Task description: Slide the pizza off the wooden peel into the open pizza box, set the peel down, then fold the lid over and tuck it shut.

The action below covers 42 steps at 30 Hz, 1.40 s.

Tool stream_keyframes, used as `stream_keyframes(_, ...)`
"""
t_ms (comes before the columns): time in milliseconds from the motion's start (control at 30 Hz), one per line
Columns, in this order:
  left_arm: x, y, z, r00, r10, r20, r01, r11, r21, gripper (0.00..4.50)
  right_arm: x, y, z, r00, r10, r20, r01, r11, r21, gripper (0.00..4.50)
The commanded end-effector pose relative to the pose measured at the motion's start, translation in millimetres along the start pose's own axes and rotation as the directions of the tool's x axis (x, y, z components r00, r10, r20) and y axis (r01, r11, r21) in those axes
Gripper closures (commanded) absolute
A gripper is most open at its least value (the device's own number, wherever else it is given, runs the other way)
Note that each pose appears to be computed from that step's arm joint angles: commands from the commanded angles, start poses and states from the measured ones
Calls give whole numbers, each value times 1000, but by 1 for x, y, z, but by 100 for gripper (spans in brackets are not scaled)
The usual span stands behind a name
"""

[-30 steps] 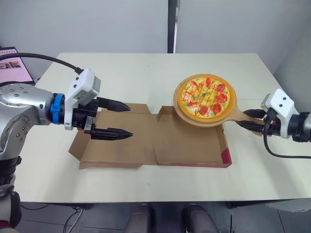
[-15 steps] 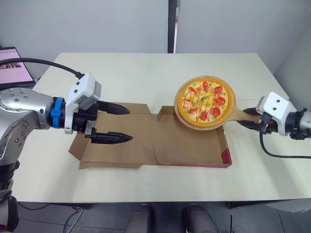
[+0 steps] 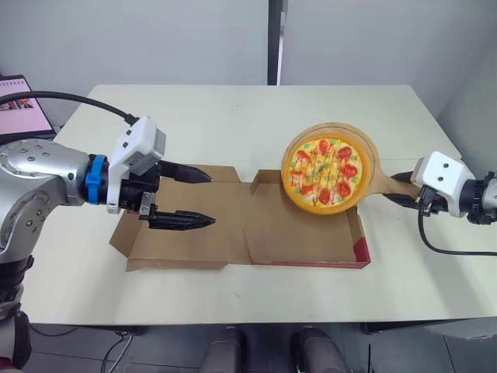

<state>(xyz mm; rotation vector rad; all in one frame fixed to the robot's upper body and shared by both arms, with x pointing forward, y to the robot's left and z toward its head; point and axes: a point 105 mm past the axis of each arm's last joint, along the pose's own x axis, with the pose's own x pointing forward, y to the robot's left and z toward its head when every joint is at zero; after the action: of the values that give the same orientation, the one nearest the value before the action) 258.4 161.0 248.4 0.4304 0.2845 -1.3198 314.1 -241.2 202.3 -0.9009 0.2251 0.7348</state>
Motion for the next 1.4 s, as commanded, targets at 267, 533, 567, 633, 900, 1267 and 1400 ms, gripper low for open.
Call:
stream_keyframes(267, 3, -3, 9, 1000, -9, 17, 9, 999, 43, 0, -22, -32, 10, 989, -145, 11, 145, 984, -108, 290)
stream_keyframes(533, 6, -3, 9, 1000, -15, 22, 14, 999, 49, 0, -44, -68, 7, 956, -293, -6, 289, 948, -135, 290)
stream_keyframes(567, 6, -3, 9, 1000, -16, 22, 15, 999, 49, 0, -47, -71, 5, 952, -306, -10, 302, 944, -129, 290)
stream_keyframes(633, 6, -3, 9, 1000, -20, 23, 19, 999, 51, 0, -54, -76, 1, 944, -329, -21, 325, 940, -108, 290)
stream_keyframes(900, 8, -6, 14, 998, -40, 52, 38, 998, 52, 0, -74, -62, -26, 931, -361, -53, 365, 924, 117, 290)
stream_keyframes(1267, 19, -11, 29, 989, -80, 127, 71, 995, 73, 0, -90, -15, -73, 897, -413, -160, 437, 766, 473, 290)
stream_keyframes(1400, 28, -11, 43, 979, -75, 191, 61, 995, 78, 0, -90, -4, -91, 869, -445, -216, 485, 679, 551, 290)
